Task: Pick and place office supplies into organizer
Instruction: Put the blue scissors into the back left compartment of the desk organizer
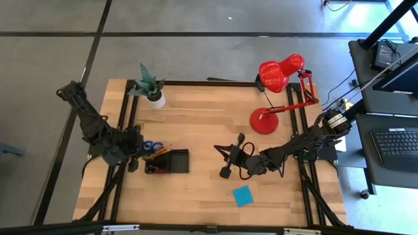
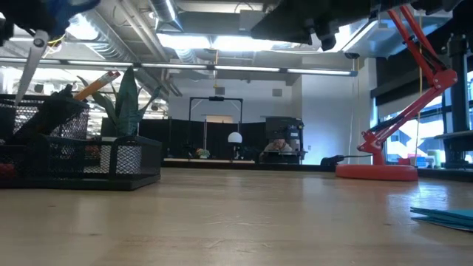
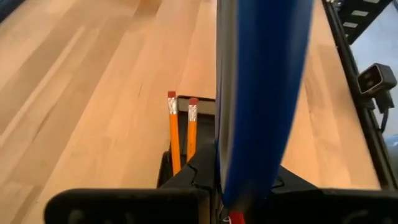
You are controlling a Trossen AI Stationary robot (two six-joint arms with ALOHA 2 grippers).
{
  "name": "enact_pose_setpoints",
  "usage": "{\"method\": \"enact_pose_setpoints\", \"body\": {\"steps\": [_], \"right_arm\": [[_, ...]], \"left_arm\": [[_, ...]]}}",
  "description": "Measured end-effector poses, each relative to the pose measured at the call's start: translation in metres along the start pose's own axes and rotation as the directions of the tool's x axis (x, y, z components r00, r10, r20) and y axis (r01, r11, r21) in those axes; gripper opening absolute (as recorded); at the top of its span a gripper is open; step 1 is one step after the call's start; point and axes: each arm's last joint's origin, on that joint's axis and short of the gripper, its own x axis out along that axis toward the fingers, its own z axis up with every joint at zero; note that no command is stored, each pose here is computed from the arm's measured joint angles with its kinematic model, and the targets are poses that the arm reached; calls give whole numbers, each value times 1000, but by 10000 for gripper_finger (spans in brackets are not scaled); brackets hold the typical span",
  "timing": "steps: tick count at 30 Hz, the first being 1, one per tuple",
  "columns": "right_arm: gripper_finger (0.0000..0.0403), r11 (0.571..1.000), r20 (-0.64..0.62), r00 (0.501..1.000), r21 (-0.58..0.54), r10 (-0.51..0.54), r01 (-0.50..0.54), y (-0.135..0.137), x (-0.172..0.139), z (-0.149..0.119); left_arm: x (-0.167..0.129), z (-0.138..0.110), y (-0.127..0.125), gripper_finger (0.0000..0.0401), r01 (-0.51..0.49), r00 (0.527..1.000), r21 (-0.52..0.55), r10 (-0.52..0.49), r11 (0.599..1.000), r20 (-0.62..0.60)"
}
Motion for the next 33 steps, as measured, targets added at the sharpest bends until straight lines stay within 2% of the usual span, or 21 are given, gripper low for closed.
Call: {"method": "enact_pose_setpoints", "body": {"steps": [12, 19, 26, 33], "right_arm": [[12, 1000, -4, 1000, 4, -21, 21, -5, 5, 0], [12, 1000, -32, 999, 4, -27, 27, -6, 7, -4], [12, 999, -65, 997, 24, -29, 30, -7, 7, -9], [12, 999, -71, 997, 24, -29, 31, -7, 7, -9]], "left_arm": [[-11, 26, 4, 32, 58, 998, 16, -58, 998, -26], [-8, 24, 17, 32, -61, 990, 44, 66, 997, -123], [10, 27, 12, 32, -46, 975, 96, 66, 994, -212], [33, 26, 9, 32, -98, 941, 106, 127, 990, -315]]}}
